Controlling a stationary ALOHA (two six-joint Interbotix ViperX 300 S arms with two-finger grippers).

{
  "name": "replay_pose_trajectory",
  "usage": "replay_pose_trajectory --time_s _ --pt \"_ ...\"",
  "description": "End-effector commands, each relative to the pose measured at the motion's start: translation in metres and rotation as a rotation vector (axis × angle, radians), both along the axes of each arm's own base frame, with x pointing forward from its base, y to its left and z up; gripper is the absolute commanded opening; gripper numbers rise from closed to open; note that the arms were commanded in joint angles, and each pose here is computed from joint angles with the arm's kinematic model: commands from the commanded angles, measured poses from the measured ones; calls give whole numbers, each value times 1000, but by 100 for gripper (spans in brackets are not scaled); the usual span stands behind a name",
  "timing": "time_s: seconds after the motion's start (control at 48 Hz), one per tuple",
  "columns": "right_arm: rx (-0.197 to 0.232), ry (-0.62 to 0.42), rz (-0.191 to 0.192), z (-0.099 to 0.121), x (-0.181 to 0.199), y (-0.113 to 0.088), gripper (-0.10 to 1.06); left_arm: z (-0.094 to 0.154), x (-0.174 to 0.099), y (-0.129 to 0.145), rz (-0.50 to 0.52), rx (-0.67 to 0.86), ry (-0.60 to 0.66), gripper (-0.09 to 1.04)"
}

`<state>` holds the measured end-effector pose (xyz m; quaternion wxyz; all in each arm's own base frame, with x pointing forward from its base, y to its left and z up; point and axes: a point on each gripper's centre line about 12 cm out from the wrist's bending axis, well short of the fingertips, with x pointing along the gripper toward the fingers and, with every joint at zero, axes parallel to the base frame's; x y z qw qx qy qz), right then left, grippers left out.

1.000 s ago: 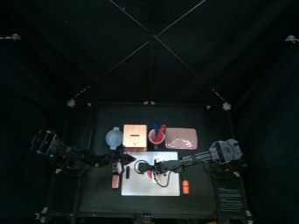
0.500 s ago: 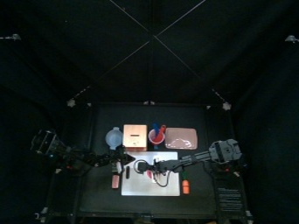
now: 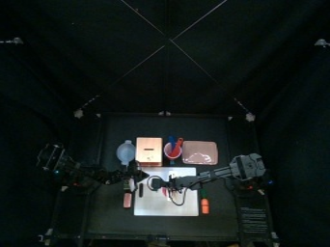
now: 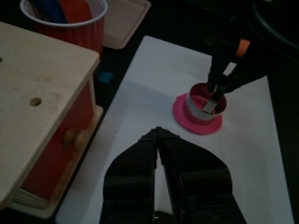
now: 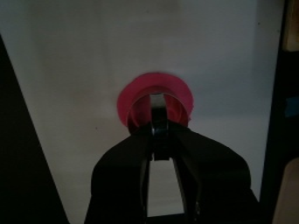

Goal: Get the cutter from the drawer then cut the dough then place the extra dough in the bowl
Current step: Cut the dough

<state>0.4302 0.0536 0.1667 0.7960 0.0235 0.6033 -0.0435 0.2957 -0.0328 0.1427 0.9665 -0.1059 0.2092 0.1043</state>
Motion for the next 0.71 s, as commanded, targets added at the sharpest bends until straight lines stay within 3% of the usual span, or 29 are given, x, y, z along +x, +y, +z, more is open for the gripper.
replay_pose_trajectory --time_s 0.021,0.333,0.562,0.708 --pt "5 -41 -4 14 5 -1 59 10 8 -2 0 -8 -38 46" --pt "-14 -53 6 17 6 -4 67 11 9 -3 0 -8 -41 46" --pt "-23 -71 14 24 7 -4 93 14 12 -3 -1 -10 -50 46" --pt "-24 -67 15 29 7 -2 103 15 13 -4 -1 -11 -54 46"
